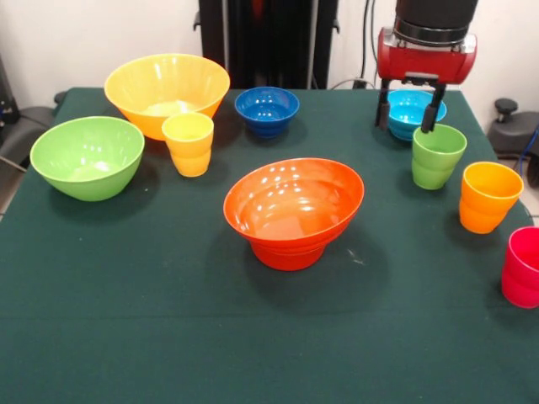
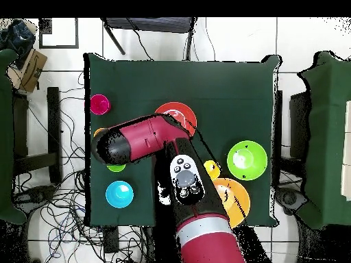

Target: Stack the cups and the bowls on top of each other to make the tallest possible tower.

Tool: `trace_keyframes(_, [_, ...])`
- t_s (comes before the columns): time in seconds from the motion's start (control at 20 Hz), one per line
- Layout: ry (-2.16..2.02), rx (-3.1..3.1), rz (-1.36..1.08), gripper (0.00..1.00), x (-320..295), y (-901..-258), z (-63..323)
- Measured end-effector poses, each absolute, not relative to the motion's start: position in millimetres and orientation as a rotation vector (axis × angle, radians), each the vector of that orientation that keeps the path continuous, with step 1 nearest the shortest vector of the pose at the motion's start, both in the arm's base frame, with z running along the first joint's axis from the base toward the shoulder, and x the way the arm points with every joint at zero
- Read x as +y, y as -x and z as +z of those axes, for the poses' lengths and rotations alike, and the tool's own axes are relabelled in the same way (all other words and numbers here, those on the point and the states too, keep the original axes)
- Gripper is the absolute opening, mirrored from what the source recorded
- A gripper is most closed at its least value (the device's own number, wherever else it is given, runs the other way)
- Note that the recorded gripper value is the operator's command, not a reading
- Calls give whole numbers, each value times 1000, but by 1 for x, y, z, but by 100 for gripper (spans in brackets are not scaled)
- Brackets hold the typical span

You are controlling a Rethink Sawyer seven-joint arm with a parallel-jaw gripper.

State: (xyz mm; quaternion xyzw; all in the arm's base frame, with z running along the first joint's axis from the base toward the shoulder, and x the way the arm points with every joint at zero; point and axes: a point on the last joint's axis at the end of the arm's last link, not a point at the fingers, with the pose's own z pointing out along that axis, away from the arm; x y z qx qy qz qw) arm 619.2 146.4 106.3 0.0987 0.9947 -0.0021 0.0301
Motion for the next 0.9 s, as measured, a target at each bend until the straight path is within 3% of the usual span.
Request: trace_keyframes(0.9, [-521,3054,-73,100,47,-587,122])
